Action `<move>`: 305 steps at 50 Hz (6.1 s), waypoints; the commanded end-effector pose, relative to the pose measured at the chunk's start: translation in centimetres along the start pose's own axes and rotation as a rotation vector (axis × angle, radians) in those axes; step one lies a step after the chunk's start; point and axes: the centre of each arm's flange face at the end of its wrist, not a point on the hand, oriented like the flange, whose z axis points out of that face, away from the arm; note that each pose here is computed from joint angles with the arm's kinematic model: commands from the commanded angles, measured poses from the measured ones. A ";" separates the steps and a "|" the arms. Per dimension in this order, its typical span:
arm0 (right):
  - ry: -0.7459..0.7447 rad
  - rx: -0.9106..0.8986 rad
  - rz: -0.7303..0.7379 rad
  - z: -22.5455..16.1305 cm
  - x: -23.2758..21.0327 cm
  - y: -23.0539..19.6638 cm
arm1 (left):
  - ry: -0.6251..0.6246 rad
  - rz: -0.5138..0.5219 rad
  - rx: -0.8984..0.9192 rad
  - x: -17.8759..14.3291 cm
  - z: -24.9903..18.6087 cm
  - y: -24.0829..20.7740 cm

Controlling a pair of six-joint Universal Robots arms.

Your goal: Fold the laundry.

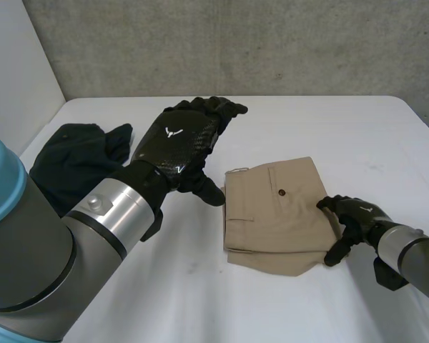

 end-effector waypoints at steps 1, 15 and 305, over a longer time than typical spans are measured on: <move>-0.029 0.039 -0.034 1.3 -0.9 -0.2 | -0.005 -0.001 -0.004 0.0 0.0 0.2; -0.056 0.194 -0.101 2.9 -1.8 -3.8 | -0.010 -0.001 -0.007 -0.2 0.2 0.4; -0.289 0.455 -0.744 2.8 -20.7 -14.8 | -0.347 0.256 -0.025 -6.3 -1.8 -0.8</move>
